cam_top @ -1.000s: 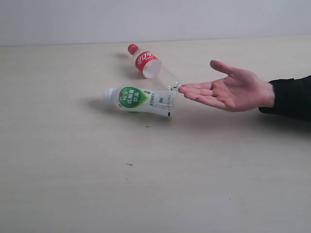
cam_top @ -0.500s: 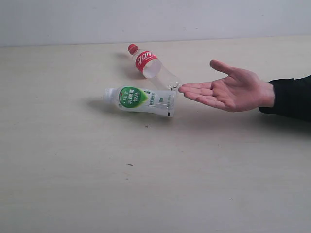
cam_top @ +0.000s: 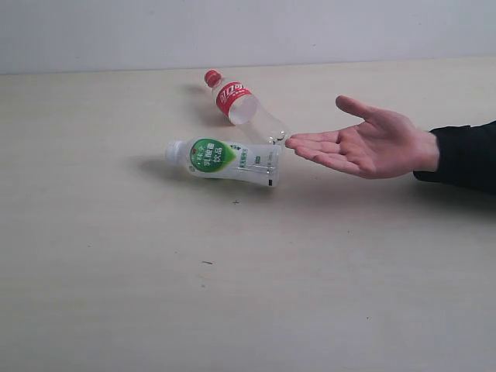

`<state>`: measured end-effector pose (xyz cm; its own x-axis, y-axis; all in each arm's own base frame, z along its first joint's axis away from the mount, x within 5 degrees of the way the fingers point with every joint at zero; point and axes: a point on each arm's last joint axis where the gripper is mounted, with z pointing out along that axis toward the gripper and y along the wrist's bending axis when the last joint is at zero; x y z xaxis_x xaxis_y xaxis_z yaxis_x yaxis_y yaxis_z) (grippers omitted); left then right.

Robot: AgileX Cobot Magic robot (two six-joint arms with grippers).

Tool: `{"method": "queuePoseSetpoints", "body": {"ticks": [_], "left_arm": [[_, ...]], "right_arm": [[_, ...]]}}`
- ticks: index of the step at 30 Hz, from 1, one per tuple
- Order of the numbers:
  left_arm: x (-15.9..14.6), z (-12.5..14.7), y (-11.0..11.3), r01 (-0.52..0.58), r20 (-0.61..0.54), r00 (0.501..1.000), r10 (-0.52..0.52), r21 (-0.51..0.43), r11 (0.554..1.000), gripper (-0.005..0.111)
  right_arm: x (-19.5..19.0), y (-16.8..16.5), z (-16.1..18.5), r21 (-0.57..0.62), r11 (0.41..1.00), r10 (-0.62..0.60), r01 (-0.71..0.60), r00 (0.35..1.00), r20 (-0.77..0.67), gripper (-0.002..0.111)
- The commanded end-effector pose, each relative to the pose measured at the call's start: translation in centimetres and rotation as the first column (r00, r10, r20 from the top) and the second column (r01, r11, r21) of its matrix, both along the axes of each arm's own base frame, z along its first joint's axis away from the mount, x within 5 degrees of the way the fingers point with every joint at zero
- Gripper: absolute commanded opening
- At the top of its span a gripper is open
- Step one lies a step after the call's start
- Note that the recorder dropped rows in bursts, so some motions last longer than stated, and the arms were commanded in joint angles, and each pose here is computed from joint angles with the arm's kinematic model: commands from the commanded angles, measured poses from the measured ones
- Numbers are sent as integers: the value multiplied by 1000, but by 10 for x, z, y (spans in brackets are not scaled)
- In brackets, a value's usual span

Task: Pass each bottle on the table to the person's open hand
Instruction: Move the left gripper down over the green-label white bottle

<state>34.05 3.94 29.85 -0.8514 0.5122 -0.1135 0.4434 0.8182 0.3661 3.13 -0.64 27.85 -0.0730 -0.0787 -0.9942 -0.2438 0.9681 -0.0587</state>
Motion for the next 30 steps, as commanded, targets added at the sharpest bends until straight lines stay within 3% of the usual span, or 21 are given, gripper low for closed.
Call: {"method": "queuePoseSetpoints", "body": {"ticks": [1, 3, 7, 13, 18, 23, 30], "left_arm": [[18, -33, -62, 406, -118, 902, -416, -99, 909, 4], [28, -47, -100, 571, -63, 813, -578, -106, 814, 4], [36, -64, -149, 673, 19, 739, -674, -82, 735, 1], [29, -87, -201, 820, -38, 568, -822, -65, 569, 0], [31, -90, -228, 861, -21, 506, -862, -45, 506, 0], [37, -87, -236, 886, 20, 464, -886, -2, 464, 3], [39, -90, -238, 885, 41, 464, -885, 2, 465, 52]], "right_arm": [[-1, -1, 3, 1, 1000, -3, 3, 1000, 21, 0], [-1, -1, 3, 1, 1000, -3, 3, 1000, 21, 0], [-1, -1, 3, 1, 1000, -3, 3, 1000, 21, 0], [-1, -1, 3, 1, 1000, -3, 3, 1000, 21, 0], [-1, -1, 3, 1, 1000, -3, 3, 1000, 21, 0], [-1, -1, 3, 1, 1000, -3, 3, 1000, 21, 0], [-1, -1, 3, 1, 1000, -3, 3, 1000, 21, 0]]}}
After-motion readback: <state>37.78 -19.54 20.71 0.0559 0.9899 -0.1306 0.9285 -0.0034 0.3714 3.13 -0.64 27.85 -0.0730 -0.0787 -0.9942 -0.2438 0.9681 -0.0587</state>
